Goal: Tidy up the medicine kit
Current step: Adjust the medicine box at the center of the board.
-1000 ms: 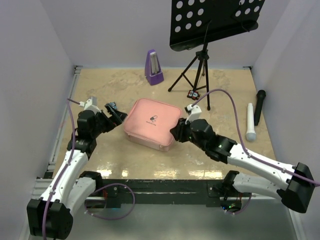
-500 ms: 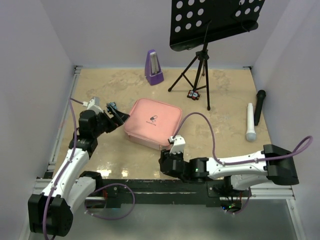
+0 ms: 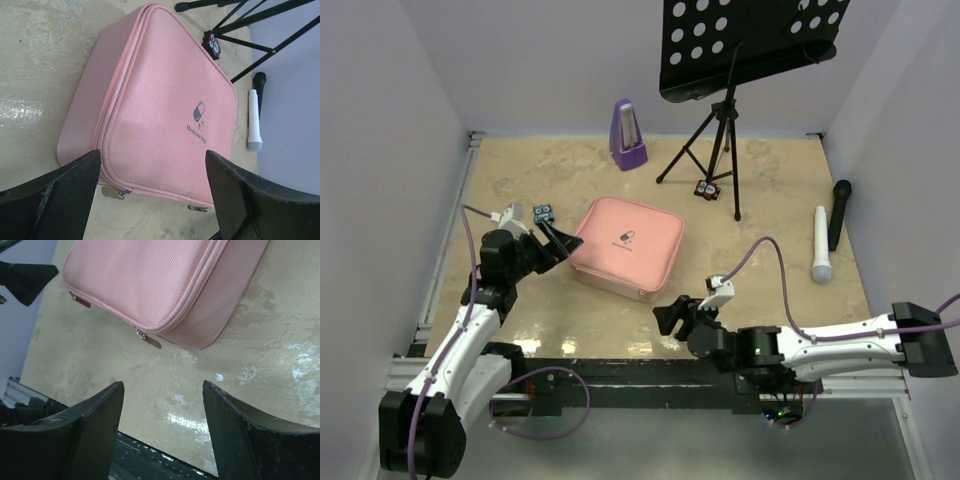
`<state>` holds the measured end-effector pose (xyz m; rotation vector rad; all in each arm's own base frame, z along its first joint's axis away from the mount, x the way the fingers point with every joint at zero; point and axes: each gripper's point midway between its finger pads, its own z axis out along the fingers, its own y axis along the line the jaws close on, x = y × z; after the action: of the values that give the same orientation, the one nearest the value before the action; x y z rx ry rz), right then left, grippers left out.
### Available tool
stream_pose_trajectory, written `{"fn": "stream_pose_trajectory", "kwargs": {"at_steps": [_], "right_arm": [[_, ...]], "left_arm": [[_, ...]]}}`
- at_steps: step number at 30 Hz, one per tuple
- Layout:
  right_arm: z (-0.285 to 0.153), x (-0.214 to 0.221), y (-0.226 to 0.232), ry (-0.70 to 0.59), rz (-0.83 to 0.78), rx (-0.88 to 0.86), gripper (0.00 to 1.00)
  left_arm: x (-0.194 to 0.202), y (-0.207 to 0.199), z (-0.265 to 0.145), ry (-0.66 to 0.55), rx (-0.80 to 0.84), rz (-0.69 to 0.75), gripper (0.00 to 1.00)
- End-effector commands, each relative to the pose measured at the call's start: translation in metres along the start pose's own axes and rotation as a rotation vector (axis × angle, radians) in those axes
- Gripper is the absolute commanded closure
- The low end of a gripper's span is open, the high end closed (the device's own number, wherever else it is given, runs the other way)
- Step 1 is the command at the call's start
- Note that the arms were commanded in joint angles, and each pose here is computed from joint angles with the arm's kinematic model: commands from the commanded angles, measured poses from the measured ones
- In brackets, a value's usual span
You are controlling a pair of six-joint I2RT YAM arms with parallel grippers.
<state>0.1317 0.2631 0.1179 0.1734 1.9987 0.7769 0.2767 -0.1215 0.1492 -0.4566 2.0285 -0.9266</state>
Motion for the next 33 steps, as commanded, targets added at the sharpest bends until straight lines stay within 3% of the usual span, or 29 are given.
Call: {"fn": "stream_pose_trajectory", "kwargs": {"at_steps": [1,6,16,19,24,27,33], "right_arm": [[-0.006,-0.028,0.024,-0.096,0.057,-0.124,0.36],[-0.01,-0.03,0.043,-0.096,-0.047,-0.226,0.44],[0.014,0.012,0.033,-0.028,-0.067,-0.136,0.32],[0.017,0.012,0.031,-0.027,-0.056,-0.125,0.45],[0.016,0.0,0.027,-0.081,0.004,-0.149,0.27],[0.019,-0.009,0.016,-0.152,0.049,-0.122,0.25],[0.031,-0.004,0.011,-0.172,0.044,-0.073,0.23]], "left_arm": [[-0.001,-0.012,-0.001,-0.021,0.072,-0.014,0.11],[-0.001,-0.018,-0.004,-0.028,0.109,-0.011,0.12],[-0.013,-0.02,0.002,-0.026,0.071,0.027,0.13],[-0.011,-0.019,0.003,-0.03,0.079,0.013,0.13],[-0.007,-0.019,0.003,-0.022,0.088,-0.001,0.14],[-0.008,-0.019,0.003,-0.023,0.089,0.001,0.14],[-0.01,-0.009,0.01,0.015,0.01,0.018,0.14]]}}
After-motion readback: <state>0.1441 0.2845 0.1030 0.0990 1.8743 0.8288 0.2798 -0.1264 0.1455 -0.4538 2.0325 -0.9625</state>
